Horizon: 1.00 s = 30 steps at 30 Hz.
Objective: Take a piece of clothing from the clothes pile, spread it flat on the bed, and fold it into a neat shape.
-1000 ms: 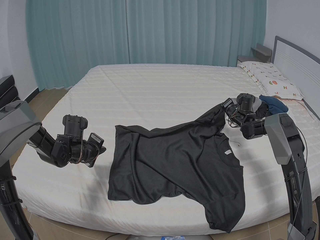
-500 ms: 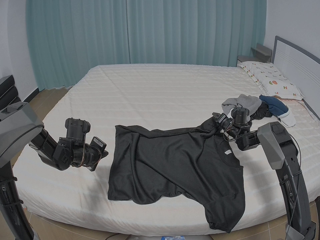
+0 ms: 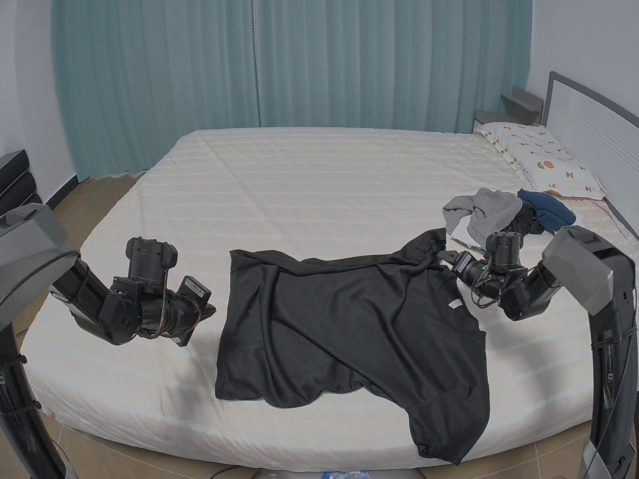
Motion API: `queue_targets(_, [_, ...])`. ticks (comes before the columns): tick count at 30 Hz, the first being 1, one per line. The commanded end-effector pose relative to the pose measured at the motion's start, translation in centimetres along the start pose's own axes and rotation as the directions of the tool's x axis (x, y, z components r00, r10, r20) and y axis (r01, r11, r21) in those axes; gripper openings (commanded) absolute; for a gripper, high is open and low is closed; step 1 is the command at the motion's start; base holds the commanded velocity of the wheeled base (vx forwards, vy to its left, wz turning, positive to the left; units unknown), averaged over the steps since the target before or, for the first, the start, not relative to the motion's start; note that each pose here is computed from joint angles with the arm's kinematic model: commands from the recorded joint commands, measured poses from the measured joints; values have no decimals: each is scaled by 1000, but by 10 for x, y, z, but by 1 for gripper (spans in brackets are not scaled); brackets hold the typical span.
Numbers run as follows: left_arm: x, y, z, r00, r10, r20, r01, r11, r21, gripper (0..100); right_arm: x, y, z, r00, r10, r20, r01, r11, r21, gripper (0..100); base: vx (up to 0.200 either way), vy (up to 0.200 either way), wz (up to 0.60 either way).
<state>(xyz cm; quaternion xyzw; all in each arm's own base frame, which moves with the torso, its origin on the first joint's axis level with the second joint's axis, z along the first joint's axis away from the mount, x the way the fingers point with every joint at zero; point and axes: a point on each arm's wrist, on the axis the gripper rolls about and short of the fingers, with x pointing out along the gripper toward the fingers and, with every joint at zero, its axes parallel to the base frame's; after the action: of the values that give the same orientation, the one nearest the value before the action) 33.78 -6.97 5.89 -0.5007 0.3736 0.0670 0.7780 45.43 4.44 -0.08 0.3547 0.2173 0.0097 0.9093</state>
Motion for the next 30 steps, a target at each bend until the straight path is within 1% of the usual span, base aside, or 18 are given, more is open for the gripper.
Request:
queue_targets(1, [-17, 7, -15, 999, 15, -37, -14, 1000, 12, 0, -94, 23, 15, 998, 64, 16, -66, 994, 84, 100, 0, 0, 0])
queue_targets(2, [-18, 9, -20, 998, 18, -56, -17, 1000, 18, 100, -101, 21, 12, 998, 58, -1, -57, 994, 97, 100, 0, 0, 0])
queue_targets(7, [-29, 11, -32, 995, 16, -102, -13, 999, 36, 100, -118, 13, 0, 999, 21, -48, -15, 994, 107, 100, 0, 0, 0])
queue_targets(10, [-33, 11, -38, 994, 14, -110, -8, 999, 50, 100, -127, 8, -7, 997, -2, -72, 11, 992, 126, 100, 0, 0, 0])
queue_targets(11, [-37, 9, -39, 994, 5, -113, 1, 999, 51, 100, -129, 5, -11, 996, -3, -90, 17, 988, 154, 100, 0, 0, 0])
queue_targets(14, [-37, 10, -40, 993, 9, -117, -4, 999, 42, 100, -131, 3, -10, 996, 10, -90, 7, 982, 187, 100, 0, 0, 0])
queue_targets(15, [-36, 11, -41, 993, 11, -120, -6, 999, 44, 100, -133, 0, -14, 993, 16, -116, 10, 976, 216, 100, 0, 0, 0])
queue_targets(16, [-36, 11, -41, 993, 14, -121, -9, 999, 44, 100, -134, -2, -18, 991, 11, -132, 19, 975, 221, 100, 0, 0, 0])
queue_targets(19, [-37, 16, -43, 992, 27, -125, -21, 999, 43, 100, -141, -7, -24, 987, -5, -164, 43, 973, 229, 100, -200, 0, 0])
queue_targets(23, [-38, 19, -45, 991, 38, -132, -32, 998, 46, 100, -146, -11, -27, 984, -20, -177, 61, 972, 228, 100, -200, 0, 0])
queue_targets(30, [-36, 23, -46, 989, 57, -137, -49, 997, 57, 100, -148, -11, -31, 982, -20, -190, 62, 974, 216, 100, -200, 0, 0])
